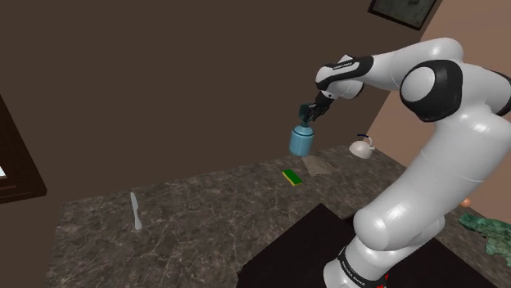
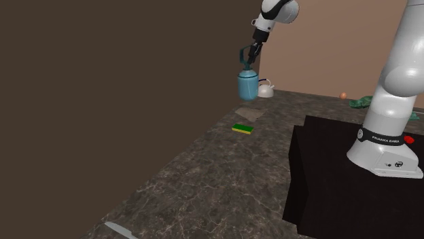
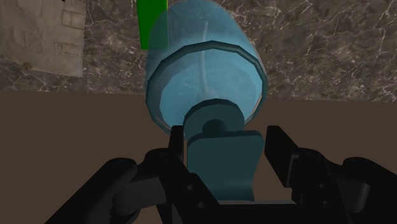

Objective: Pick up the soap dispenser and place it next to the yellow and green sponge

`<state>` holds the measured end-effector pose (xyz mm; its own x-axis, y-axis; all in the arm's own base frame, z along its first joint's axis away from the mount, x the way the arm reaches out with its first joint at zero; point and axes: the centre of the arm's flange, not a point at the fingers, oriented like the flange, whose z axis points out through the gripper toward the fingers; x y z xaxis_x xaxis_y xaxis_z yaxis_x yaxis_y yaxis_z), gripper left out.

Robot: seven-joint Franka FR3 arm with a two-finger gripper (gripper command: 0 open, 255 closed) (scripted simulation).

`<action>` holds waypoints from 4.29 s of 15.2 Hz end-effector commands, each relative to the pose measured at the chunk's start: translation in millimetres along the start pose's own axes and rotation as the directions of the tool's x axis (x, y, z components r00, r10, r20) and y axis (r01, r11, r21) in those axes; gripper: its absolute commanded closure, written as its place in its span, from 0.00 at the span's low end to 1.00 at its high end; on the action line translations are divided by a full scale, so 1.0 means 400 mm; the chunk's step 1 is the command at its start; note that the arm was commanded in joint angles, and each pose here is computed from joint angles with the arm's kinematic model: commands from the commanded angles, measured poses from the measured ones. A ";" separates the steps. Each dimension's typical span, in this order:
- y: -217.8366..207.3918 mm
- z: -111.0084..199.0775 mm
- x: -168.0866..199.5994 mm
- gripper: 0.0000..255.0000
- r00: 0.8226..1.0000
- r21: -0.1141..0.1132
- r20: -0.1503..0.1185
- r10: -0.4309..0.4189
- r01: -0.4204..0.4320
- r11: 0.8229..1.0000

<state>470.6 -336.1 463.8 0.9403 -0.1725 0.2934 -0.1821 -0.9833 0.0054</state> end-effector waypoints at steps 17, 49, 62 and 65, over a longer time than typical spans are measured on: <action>-0.001 0.226 -0.069 1.00 1.000 -0.001 -0.002 0.000 0.000 1.000; -0.003 0.630 -0.193 1.00 1.000 -0.001 -0.002 0.000 0.000 1.000; -0.003 0.635 -0.195 0.00 1.000 -0.001 -0.002 0.000 0.000 1.000; -0.003 0.569 -0.195 0.00 1.000 -0.001 -0.002 0.000 0.000 1.000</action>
<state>464.7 -336.2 212.5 0.9400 -0.1723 0.2945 -0.1822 -0.9832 0.0061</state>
